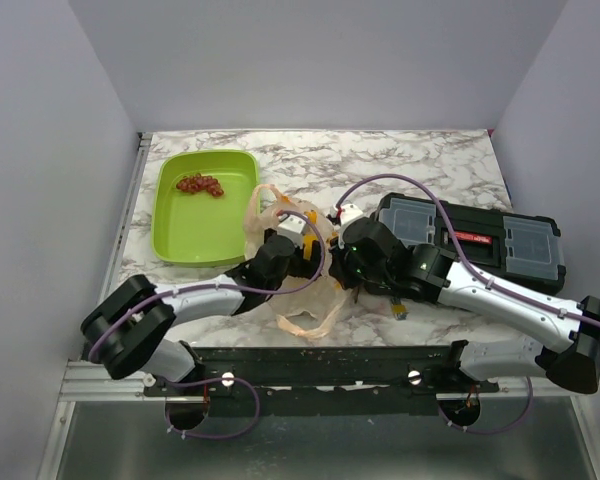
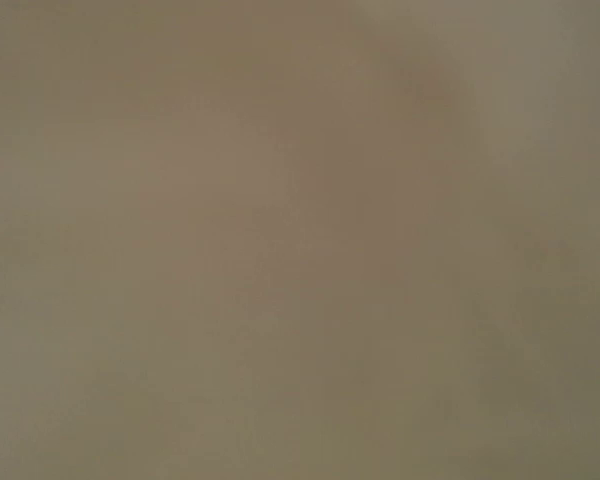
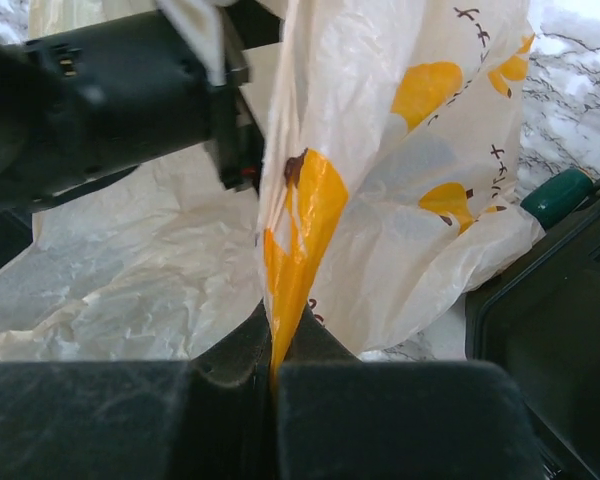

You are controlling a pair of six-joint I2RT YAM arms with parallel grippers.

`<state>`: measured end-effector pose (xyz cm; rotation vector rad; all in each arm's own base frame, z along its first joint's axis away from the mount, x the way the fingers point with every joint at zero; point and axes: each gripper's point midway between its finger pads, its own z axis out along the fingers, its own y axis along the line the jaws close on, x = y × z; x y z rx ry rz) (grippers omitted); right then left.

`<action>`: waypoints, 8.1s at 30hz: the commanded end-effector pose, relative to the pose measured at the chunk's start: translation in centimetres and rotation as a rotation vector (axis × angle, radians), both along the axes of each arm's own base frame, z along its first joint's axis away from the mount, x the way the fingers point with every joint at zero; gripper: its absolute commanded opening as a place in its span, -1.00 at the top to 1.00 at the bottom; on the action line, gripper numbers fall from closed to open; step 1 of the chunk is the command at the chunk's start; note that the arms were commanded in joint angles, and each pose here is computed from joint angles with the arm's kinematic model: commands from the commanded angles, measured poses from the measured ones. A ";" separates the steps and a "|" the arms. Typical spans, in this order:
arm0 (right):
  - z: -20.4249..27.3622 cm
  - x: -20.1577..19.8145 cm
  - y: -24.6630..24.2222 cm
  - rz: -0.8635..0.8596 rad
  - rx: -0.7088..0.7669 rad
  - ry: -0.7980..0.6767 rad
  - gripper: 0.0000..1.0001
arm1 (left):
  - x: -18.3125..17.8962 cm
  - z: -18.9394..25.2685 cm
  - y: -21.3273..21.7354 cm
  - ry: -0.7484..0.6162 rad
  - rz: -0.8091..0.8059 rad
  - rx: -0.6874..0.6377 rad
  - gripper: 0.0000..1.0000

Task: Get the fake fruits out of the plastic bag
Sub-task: Take out the fake fruit from the plastic bag, then place the fake fruit in the bin, then adjust the plastic bag at the center of the board, then take out the fake fruit from the plastic bag.

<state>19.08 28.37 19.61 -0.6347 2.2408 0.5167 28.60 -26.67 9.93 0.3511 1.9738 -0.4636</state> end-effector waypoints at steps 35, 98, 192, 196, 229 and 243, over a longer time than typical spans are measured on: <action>-1.8 1.8 -1.8 -0.143 -0.027 -0.056 0.99 | -7.7 2.9 2.7 0.301 -0.131 -0.107 0.44; 4.9 3.7 -3.0 -0.353 0.260 -0.179 0.99 | 4.3 14.4 21.5 0.065 0.622 -0.171 1.00; 6.6 6.3 0.6 -0.282 0.226 -0.214 0.99 | -9.7 17.0 1.6 0.051 -0.276 -0.331 -0.44; 6.3 5.8 1.1 -0.242 0.236 -0.195 0.99 | -8.6 16.8 2.5 0.009 -0.189 -0.246 -0.37; 1.1 -2.4 2.1 0.105 0.288 0.054 0.99 | -8.8 4.3 2.5 0.170 -0.115 -0.214 -0.26; 1.6 -2.2 1.9 0.082 0.303 0.047 0.99 | -4.7 2.7 -1.4 0.211 -0.085 -0.113 -0.65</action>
